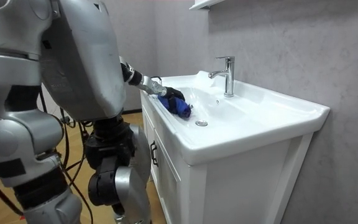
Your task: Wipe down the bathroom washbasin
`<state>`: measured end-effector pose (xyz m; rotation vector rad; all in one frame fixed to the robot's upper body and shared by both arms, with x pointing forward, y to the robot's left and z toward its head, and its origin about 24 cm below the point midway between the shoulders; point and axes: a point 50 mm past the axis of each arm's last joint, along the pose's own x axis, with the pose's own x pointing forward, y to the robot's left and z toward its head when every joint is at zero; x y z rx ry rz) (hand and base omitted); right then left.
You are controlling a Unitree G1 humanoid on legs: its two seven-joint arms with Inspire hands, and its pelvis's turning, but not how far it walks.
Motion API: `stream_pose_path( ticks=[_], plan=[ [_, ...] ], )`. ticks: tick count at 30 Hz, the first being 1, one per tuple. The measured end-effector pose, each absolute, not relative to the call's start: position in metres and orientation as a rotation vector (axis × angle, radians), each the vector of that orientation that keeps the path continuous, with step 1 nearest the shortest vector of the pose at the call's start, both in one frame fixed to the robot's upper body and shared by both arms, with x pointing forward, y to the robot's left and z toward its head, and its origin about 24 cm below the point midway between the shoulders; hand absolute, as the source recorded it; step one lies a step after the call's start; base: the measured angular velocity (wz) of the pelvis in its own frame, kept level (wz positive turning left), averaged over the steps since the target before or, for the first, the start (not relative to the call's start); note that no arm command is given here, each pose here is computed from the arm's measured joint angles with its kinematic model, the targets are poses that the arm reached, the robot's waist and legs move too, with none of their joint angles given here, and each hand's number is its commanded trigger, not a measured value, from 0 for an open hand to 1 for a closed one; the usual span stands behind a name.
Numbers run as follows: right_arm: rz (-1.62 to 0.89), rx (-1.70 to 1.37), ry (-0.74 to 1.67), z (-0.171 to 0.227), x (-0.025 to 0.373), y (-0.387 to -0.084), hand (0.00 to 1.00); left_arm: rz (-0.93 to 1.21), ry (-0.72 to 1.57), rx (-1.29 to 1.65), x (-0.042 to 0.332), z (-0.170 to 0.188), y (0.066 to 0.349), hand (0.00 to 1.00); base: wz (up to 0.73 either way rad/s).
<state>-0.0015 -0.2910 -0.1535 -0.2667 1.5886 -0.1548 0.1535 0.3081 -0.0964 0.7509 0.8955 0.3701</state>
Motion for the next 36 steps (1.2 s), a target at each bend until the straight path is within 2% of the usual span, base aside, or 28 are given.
stream_pose_path(
  ticks=[9, 20, 28, 36],
  plan=[
    [-0.088, -0.290, 1.518, -0.159, 0.033, -0.274, 0.00, 0.361, 0.743, 0.574, 0.222, -0.079, 0.279, 1.00, -0.05],
    [-0.005, -0.349, 1.518, -0.162, 0.034, -0.265, 0.00, 0.363, 0.662, 0.546, 0.253, -0.060, 0.277, 1.00, -0.08],
    [-0.006, -0.367, 1.448, -0.160, 0.056, -0.263, 0.00, 0.343, 0.620, 0.504, 0.283, -0.043, 0.270, 1.00, -0.08],
    [-0.047, -0.332, 1.447, -0.161, 0.057, -0.260, 0.00, 0.416, 0.610, 0.480, 0.291, -0.035, 0.271, 1.00, -0.13]
  ],
)
